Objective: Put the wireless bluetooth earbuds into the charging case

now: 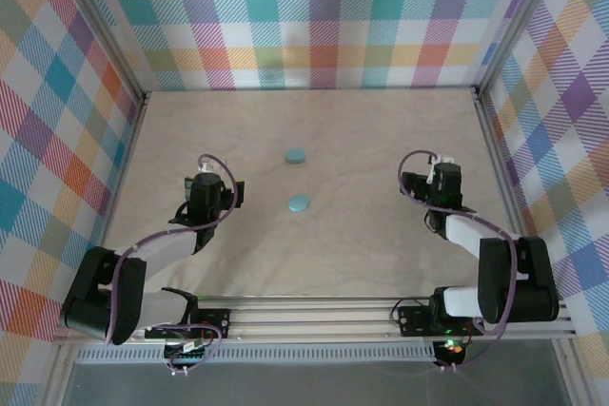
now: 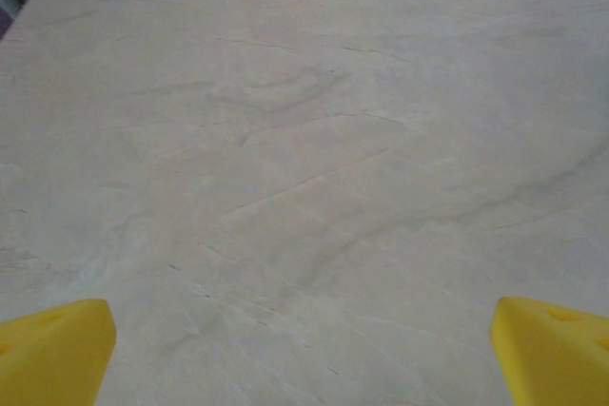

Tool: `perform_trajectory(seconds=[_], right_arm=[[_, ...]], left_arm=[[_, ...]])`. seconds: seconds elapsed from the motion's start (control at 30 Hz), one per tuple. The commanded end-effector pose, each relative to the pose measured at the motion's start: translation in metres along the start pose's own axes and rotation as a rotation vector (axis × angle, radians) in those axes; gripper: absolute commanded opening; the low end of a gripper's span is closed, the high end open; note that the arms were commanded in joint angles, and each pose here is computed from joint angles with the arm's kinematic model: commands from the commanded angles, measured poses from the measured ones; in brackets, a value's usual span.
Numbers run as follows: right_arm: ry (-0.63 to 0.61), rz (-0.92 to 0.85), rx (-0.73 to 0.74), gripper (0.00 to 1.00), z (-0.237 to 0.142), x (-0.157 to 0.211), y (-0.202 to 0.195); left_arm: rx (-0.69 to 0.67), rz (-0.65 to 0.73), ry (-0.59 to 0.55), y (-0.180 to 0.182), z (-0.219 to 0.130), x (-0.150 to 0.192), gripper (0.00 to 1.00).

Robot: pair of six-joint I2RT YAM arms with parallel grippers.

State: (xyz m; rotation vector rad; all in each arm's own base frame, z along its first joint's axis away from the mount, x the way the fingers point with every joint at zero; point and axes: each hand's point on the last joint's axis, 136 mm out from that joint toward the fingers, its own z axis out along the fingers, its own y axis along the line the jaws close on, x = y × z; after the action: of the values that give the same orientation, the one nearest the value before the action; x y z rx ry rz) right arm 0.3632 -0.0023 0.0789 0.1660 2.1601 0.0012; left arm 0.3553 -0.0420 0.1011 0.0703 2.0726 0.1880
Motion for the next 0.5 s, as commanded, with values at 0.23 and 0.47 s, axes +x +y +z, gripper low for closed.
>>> perform_trajectory(seconds=[0.23,0.47], right_arm=[[-0.235,-0.081,-0.138,1.00,0.015,-0.031,0.024],[-0.229,-0.055,-0.097,1.00,0.020,-0.029,0.016]], left_arm=[[0.011,-0.096,-0.198,0.015,0.009,-0.021,1.00],[0.034,-0.115,-0.187,0.015,0.027,-0.007,1.00]])
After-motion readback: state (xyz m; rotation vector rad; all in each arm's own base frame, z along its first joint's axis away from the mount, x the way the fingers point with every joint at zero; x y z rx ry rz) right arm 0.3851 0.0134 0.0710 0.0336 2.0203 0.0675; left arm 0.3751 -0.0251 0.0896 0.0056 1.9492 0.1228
